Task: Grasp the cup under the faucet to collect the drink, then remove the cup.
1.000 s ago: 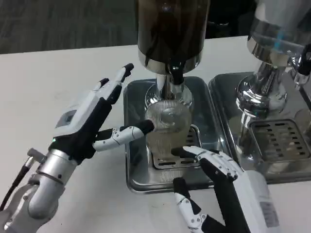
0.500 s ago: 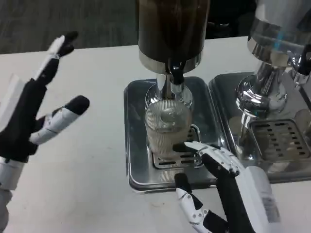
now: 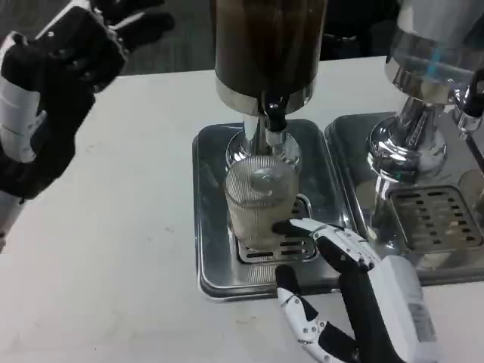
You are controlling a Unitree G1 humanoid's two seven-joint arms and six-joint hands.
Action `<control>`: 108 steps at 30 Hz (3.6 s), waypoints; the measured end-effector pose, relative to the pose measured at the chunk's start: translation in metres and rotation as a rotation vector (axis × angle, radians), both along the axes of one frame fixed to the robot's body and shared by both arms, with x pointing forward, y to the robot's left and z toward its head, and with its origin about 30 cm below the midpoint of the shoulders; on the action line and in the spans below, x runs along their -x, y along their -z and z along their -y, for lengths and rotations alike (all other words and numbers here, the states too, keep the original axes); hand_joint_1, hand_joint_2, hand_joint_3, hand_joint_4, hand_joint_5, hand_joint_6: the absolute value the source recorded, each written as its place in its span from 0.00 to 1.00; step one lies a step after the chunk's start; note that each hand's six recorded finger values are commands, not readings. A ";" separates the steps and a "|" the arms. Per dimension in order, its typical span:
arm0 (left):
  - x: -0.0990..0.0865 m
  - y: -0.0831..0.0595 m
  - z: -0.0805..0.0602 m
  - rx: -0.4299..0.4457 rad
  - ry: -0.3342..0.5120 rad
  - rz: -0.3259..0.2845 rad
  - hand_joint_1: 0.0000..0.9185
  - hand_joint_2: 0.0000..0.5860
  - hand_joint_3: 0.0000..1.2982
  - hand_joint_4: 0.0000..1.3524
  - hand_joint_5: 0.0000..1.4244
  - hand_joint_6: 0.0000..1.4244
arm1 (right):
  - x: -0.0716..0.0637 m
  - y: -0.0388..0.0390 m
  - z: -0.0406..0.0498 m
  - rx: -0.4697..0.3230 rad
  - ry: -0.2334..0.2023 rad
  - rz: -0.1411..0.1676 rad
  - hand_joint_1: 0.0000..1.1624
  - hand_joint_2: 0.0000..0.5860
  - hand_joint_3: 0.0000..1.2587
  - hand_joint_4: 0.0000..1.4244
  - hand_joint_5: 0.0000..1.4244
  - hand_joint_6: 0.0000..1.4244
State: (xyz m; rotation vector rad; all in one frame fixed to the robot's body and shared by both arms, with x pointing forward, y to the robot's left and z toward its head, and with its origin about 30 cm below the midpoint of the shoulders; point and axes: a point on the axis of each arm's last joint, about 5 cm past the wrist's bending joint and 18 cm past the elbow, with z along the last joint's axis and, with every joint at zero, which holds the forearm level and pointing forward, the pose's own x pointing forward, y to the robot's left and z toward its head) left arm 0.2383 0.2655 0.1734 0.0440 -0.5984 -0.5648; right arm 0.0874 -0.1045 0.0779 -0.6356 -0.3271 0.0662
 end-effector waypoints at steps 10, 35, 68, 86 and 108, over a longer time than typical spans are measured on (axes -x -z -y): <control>-0.023 -0.016 0.009 0.057 0.285 -0.149 0.00 0.24 0.07 0.01 0.07 0.03 | 0.000 0.0003 -0.0024 -0.020 0.018 0.006 0.41 0.82 0.32 0.22 0.21 0.15; -0.049 0.007 0.041 -0.011 0.418 -0.317 0.00 0.22 0.03 0.00 0.06 0.02 | 0.000 0.0051 -0.0068 -0.046 0.046 -0.003 0.42 0.83 0.32 0.22 0.22 0.15; -0.053 0.017 0.061 -0.005 0.403 -0.275 0.00 0.24 0.00 0.00 0.00 0.00 | 0.004 0.0072 -0.0084 -0.059 0.067 -0.013 0.42 0.83 0.34 0.22 0.22 0.15; -0.056 0.027 0.062 -0.103 0.372 -0.322 0.00 0.22 0.00 0.00 0.00 0.00 | 0.006 0.0074 -0.0111 -0.075 0.075 -0.027 0.42 0.83 0.35 0.22 0.22 0.14; -0.054 0.018 0.064 -0.404 0.285 -0.158 0.00 0.22 0.00 0.00 0.00 0.00 | 0.010 0.0073 -0.0092 -0.084 0.072 -0.058 0.42 0.83 0.36 0.22 0.22 0.14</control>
